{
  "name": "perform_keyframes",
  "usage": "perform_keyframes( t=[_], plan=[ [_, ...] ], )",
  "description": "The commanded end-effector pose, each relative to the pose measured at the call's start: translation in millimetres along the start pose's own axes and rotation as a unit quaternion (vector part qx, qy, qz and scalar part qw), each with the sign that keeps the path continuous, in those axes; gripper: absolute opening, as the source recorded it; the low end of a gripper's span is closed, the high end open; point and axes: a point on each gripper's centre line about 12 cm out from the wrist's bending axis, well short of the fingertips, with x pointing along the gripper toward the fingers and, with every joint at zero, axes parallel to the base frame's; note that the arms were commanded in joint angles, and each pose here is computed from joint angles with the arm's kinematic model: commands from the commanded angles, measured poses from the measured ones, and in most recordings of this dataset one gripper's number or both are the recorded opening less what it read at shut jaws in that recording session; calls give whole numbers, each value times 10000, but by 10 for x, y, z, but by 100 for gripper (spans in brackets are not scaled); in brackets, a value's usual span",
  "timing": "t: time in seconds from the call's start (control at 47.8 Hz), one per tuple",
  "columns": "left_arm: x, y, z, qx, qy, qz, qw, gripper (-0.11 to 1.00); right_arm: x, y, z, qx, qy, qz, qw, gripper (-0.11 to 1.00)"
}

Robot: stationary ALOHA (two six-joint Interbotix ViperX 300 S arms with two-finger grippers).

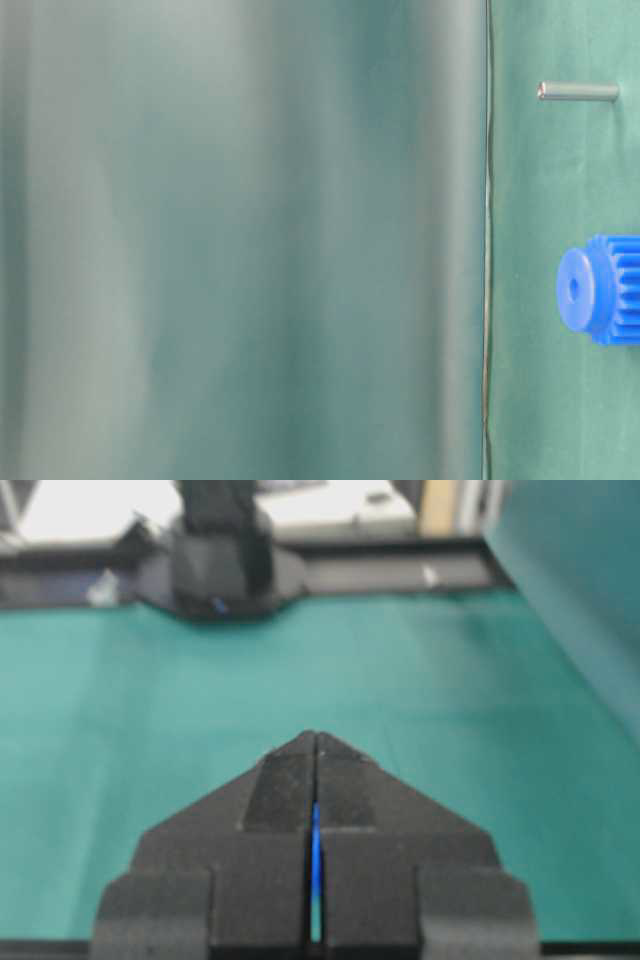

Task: Insert the shaft placed at a random location into the center hole of the small gear at another random location.
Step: 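Move the right gripper left over the upright silver shaft, then lower the right gripper and close it around the silver shaft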

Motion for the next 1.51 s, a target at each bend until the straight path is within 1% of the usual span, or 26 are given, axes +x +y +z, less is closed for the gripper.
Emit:
perform_keyframes(
  t=[0.0, 0.042, 0.084, 0.188, 0.293, 0.334, 0.376, 0.46, 0.69, 0.941, 1.066, 1.275, 1.38, 1.421, 1.484],
  plan=[
    [20, -7, 95, 7, -107, -19, 9999, 0, 99, -55, -32, 13, 78, -117, 9999, 2],
    [20, -7, 95, 7, -107, -19, 9999, 0, 150, -81, -94, 21, 194, -168, 9997, 6],
    [20, -7, 95, 7, -107, -19, 9999, 0, 200, -114, -159, 32, 310, -234, 9992, 13],
    [20, -7, 87, 7, -92, -19, 10000, 0, 350, -203, -378, 53, 658, -394, 9970, 41],
    [20, -7, 81, 7, -69, -18, 10000, 0, 501, -234, -604, -79, 924, -415, 9948, 74],
    [20, -7, 77, 7, -54, -18, 10000, 0, 552, -246, -675, -128, 973, -426, 9943, 85],
    [20, -7, 72, 7, -31, -18, 10000, 0, 595, -258, -746, -148, 1013, -443, 9938, 91],
    [19, -7, 60, 7, 0, -18, 10000, 0, 673, -333, -886, -146, 1056, -563, 9927, 85],
    [19, -7, 53, 7, 31, -17, 10000, 0, 812, -479, -1236, -67, 1253, -796, 9889, 86],
    [18, -7, 39, 22, 69, -19, 10000, 0, 952, -501, -1520, -11, 1547, -803, 9847, 86],
    [21, -7, 39, 22, 84, -18, 10000, 0, 981, -504, -1569, 9, 1606, -802, 9838, 86],
    [18, -4, 25, 23, 130, -10, 9999, 0, 977, -499, -1568, 15, 1605, -796, 9838, 85],
    [18, -4, 25, 23, 130, -10, 9999, 0, 989, -487, -1564, 8, 1597, -774, 9841, 79],
    [18, -3, 25, 15, 130, -9, 9999, 0, 990, -477, -1561, 5, 1597, -759, 9842, 72],
    [17, -4, 23, 23, 138, -10, 9999, 0, 986, -464, -1573, -6, 1627, -731, 9840, 55]
  ],
)
